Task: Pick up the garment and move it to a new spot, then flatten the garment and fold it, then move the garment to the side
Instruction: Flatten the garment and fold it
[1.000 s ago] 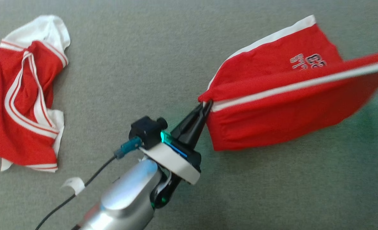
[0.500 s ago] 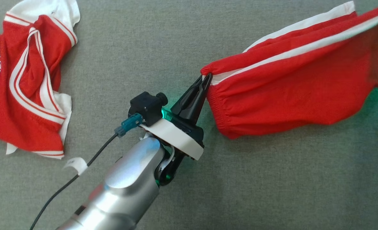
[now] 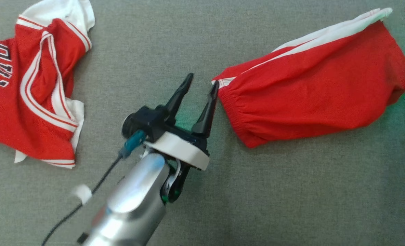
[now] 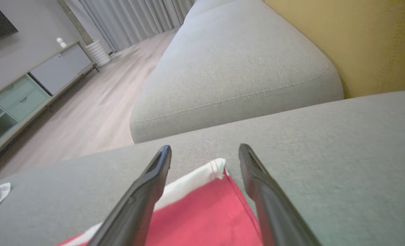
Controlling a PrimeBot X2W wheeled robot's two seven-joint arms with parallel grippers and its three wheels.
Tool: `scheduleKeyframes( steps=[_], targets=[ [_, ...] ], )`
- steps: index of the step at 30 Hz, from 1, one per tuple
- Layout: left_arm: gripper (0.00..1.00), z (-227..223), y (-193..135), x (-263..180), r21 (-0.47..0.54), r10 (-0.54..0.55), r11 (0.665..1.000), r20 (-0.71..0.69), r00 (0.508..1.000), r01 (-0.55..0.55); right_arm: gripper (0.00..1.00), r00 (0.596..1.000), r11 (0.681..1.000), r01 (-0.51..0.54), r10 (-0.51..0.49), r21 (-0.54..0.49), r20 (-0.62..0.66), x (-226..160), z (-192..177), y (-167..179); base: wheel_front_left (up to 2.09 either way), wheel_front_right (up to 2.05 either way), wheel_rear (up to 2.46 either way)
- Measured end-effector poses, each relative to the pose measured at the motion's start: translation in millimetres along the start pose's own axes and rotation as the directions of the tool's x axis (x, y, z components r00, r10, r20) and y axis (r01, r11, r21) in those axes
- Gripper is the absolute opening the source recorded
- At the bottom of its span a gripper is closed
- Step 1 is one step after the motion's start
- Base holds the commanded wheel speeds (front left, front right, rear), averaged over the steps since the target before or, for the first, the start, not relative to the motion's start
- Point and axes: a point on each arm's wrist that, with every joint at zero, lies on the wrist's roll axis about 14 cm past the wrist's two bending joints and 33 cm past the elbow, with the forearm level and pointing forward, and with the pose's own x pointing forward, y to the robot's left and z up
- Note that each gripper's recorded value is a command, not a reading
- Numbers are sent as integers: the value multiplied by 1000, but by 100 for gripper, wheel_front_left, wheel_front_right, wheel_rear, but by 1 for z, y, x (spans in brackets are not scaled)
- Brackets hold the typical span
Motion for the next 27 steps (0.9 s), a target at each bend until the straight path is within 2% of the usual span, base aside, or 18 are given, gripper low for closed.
scheduleKeyframes(
  steps=[6, 12, 16, 23, 24, 26, 27],
  targets=[
    [100, 32, 17, -27, 118, 149, 979, 134, 980, -165, 100, 993, 995, 45, -54, -91, -105, -27, -45, -27, 0, 0, 0],
    [100, 56, 24, -64, 156, 254, 942, 249, 935, -298, 100, 985, 975, 37, -73, -221, -154, -18, -59, -33, 0, 0, 0],
    [100, 66, 26, -80, 162, 288, 925, 292, 912, -343, 100, 978, 965, 35, -87, -262, -191, -2, -65, -34, 0, 0, 0],
    [100, 65, 32, -87, 164, 316, 913, 294, 902, -373, 100, 957, 955, 57, -135, -291, -255, 19, -77, -46, 0, 0, 0],
    [100, 65, 33, -87, 172, 319, 910, 292, 901, -378, 97, 953, 955, 58, -139, -289, -268, 21, -81, -47, 0, 0, 0],
    [100, 65, 34, -88, 181, 321, 906, 293, 901, -382, 38, 948, 962, 57, -136, -268, -289, 25, -84, -44, 0, 0, 0],
    [100, 65, 34, -88, 180, 321, 906, 296, 900, -383, 15, 945, 966, 54, -132, -253, -300, 26, -85, -42, 0, 0, 0]
  ],
)
